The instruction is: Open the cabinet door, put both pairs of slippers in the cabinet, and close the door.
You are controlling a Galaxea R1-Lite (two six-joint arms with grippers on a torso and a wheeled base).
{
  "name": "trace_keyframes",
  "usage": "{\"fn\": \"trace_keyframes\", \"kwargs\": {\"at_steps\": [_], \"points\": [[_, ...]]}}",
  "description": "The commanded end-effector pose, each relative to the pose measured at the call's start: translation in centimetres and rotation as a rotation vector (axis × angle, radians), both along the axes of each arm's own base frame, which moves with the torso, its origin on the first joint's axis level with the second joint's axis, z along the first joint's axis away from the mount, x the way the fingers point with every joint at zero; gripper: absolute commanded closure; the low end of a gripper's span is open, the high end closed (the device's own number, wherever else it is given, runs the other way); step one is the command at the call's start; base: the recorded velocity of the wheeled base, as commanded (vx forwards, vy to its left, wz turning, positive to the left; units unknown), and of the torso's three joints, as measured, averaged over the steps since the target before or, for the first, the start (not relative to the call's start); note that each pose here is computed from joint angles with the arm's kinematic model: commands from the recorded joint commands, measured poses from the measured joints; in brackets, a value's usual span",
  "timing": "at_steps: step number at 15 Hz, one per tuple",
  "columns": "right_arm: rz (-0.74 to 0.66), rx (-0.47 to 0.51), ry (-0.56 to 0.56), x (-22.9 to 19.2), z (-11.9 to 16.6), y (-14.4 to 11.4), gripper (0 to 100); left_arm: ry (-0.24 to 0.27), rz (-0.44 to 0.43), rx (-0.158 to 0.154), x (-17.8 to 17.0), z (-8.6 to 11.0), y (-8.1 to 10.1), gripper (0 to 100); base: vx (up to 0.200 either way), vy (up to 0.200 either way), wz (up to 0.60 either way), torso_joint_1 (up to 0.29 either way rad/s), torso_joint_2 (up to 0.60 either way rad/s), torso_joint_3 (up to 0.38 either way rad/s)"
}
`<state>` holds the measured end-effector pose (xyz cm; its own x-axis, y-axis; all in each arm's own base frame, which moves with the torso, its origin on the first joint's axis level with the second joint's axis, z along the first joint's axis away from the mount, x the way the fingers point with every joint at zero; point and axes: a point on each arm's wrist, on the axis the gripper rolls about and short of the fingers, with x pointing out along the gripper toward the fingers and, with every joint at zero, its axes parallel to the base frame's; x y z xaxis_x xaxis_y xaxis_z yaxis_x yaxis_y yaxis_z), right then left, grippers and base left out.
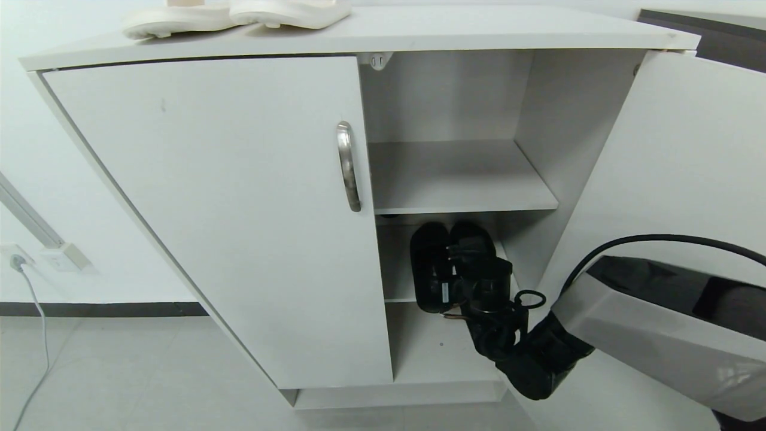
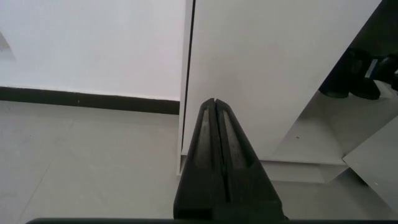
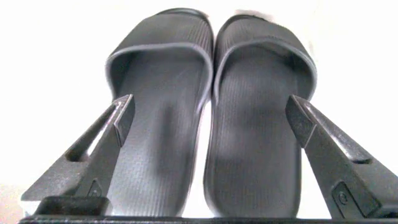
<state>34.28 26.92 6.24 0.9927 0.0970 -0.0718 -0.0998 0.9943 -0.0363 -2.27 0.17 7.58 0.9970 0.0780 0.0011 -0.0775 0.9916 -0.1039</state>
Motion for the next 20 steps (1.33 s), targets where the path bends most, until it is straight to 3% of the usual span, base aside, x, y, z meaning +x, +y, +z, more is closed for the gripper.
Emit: {"fn": "trace_keyframes", "kwargs": {"at_steps": [1,4,14,20], "points": [[0.042,0.004,-0.004,-3.2,1.4,-0.5,0,0.001,0.0,0.0,0.0,0.0,0.0,100,0.0,0.0,0.0,0.0,0.0,0.0],[0.067,-0.009,0.009,-5.1,0.4,-1.0,0,0.001,0.0,0.0,0.0,0.0,0.0,100,0.0,0.0,0.0,0.0,0.0,0.0],[0.08,-0.021,0.023,-5.6,-0.3,-0.8,0,0.001,0.0,0.001,0.0,0.0,0.0,100,0.0,0.0,0.0,0.0,0.0,0.0],[0.082,-0.024,0.027,-5.6,-0.5,-0.7,0,0.001,0.0,0.0,0.0,0.0,0.0,100,-0.167,0.0,0.0,-0.001,0.0,0.004]]}}
